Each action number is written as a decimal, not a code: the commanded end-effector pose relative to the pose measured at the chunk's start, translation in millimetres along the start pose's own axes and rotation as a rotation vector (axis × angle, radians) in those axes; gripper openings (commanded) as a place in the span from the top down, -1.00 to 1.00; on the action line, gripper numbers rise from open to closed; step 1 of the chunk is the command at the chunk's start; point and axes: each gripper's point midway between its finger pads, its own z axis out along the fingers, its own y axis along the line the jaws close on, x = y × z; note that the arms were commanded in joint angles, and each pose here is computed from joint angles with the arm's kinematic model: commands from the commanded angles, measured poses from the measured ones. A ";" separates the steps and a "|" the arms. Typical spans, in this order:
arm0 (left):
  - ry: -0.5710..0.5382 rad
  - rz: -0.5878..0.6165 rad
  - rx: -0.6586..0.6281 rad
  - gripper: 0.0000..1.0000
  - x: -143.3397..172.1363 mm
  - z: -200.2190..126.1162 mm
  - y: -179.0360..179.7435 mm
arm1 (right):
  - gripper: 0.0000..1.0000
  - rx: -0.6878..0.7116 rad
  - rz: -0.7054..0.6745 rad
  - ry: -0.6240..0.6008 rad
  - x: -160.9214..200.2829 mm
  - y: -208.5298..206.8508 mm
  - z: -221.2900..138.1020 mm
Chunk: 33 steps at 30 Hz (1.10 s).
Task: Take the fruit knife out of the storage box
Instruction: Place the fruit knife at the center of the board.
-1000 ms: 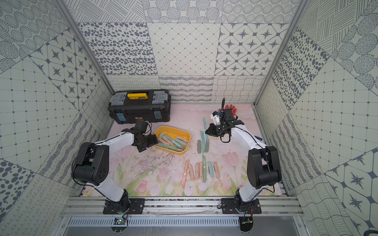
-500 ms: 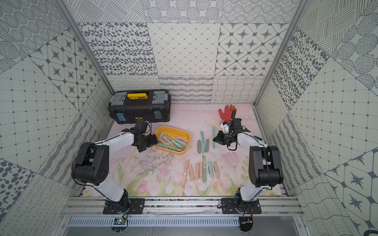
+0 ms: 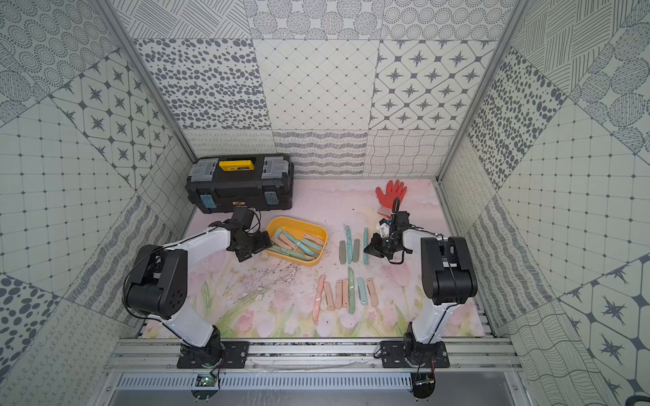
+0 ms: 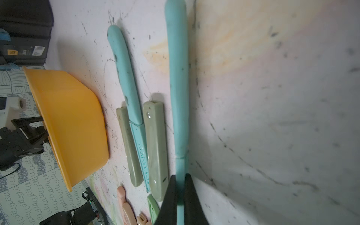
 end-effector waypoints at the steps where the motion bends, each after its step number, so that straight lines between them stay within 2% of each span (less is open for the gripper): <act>1: 0.002 0.000 -0.017 -0.83 -1.4 -1.4 3.2 | 0.91 -0.023 0.010 0.021 5.2 -4.1 9.6; 8: 0.004 0.000 -0.016 -0.82 -1.2 -1.0 3.1 | 0.90 -0.021 0.018 0.043 8.3 -3.7 12.0; 13: 0.003 -0.001 -0.016 -0.82 -1.3 -0.7 2.8 | 0.81 -0.012 0.014 0.054 9.1 -2.2 11.2; 15: 0.003 -0.002 -0.016 -0.82 -1.4 -0.8 2.8 | 0.73 -0.004 0.010 0.056 9.6 -2.4 11.2; 19: 0.002 0.000 -0.015 -0.82 -1.7 -1.4 2.6 | 0.40 0.009 0.005 0.055 9.3 -2.3 9.9; 23: 0.001 -0.001 -0.016 -0.83 -1.7 -1.6 2.9 | 0.30 0.020 0.001 0.044 7.7 -0.8 5.7; 29: 0.003 -0.001 -0.017 -0.83 -1.3 -1.1 3.3 | 0.22 0.041 -0.034 -0.022 -5.0 15.9 -19.4; 33: 0.001 -0.001 -0.017 -0.83 -1.5 -1.1 3.1 | 0.18 0.030 -0.123 -0.098 -20.0 49.6 -46.1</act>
